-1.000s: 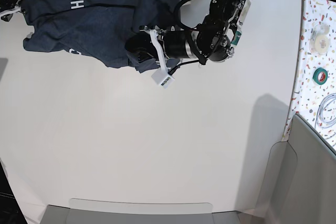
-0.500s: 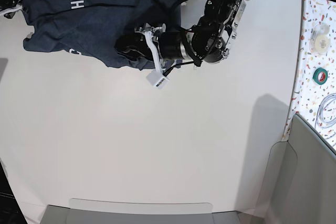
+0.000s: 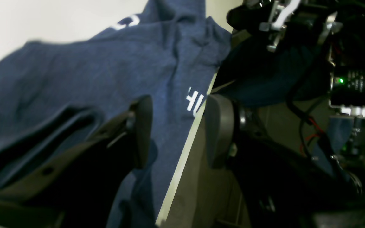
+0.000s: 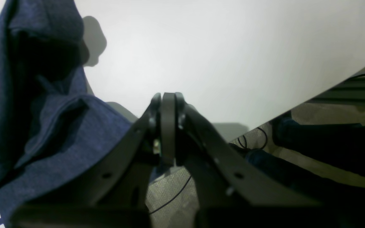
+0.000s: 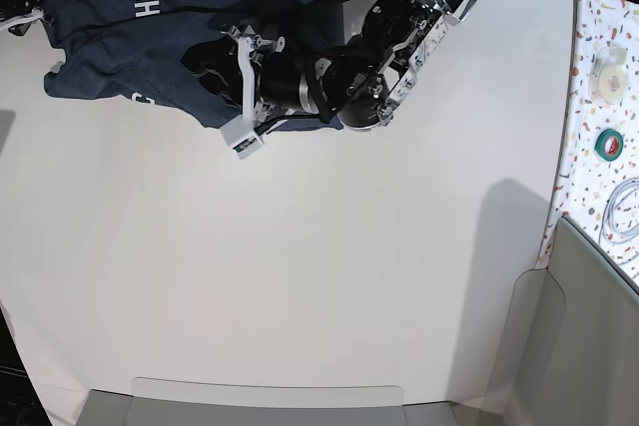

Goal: Layout the t-shirt on the table in an organized manner, then fold the t-shirt properly
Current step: 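Drag the held fabric with the left gripper toward the collar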

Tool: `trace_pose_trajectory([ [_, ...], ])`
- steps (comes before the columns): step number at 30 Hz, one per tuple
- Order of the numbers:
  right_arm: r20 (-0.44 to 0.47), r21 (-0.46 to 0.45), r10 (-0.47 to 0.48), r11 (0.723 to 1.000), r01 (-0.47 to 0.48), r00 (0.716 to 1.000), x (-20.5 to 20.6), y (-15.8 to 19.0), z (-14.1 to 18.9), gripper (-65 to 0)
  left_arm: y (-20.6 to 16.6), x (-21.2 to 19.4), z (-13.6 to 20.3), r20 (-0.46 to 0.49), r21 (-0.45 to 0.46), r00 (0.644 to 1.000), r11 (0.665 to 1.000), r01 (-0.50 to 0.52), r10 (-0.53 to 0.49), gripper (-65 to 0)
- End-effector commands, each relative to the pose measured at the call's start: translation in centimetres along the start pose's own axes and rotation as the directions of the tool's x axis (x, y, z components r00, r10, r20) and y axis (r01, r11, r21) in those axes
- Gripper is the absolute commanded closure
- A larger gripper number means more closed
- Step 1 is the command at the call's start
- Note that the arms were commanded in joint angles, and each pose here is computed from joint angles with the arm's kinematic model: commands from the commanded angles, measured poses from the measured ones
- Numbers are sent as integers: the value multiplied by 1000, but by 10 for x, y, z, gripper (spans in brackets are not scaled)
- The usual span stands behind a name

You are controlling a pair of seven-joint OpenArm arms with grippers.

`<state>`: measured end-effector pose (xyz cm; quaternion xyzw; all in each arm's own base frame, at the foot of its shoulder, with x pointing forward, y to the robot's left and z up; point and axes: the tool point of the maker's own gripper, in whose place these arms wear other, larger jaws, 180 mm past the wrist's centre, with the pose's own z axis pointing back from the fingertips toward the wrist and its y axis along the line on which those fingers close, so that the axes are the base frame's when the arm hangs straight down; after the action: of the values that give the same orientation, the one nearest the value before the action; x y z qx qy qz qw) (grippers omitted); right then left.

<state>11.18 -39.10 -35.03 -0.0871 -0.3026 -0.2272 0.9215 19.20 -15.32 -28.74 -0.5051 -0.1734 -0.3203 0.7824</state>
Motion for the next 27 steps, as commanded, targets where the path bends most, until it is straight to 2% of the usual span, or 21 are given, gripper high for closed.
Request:
trace_pose_trajectory([
  [1, 40, -1, 27, 1000, -27, 999, 12, -1, 4, 0, -15, 19, 0, 59, -39, 998, 999, 27, -24, -267],
  [3, 43, -1, 27, 1000, -27, 999, 13, -1, 4, 0, -13, 30, 9, 106, -28, 994, 999, 27, -24, -221],
  [6, 43, -1, 27, 1000, -27, 999, 13, -1, 4, 0, 3, 61, 47, 270, 36, 963, 999, 6, -15, -26],
  [7, 43, -1, 27, 1000, -27, 999, 13, -1, 4, 0, 17, 62, 63, 316, 71, 949, 997, -33, 8, 0],
  [10, 39, 3, 21, 1000, -21, 999, 10, 0, 3, 0, 45, 58, 108, 423, 159, 906, 983, -96, 20, -15],
  [13, 36, 6, 17, 1000, -17, 999, 8, 2, 3, 0, 70, 44, 137, 480, 238, 877, 958, -161, 28, 0],
  [15, 36, 6, 17, 1000, -17, 999, 8, 2, 3, 0, 92, 26, 149, 476, 297, 877, 925, -236, 71, 0],
  [17, 38, 7, 16, 1000, -17, 999, 9, 2, 3, 0, 115, 3, 152, 447, 374, 885, 873, -314, 127, 0],
  [19, 46, 11, 14, 1000, -15, 999, 12, 4, 2, 0, 126, -17, 144, 406, 420, 901, 844, -335, 155, 0],
  [21, 46, 11, 14, 1000, -15, 999, 12, 4, 2, 0, 127, -30, 132, 361, 437, 917, 838, -326, 169, 0],
  [27, 45, 10, 15, 1000, -15, 999, 12, 3, 2, 0, 110, -46, 88, 260, 388, 944, 874, -294, 202, 0],
])
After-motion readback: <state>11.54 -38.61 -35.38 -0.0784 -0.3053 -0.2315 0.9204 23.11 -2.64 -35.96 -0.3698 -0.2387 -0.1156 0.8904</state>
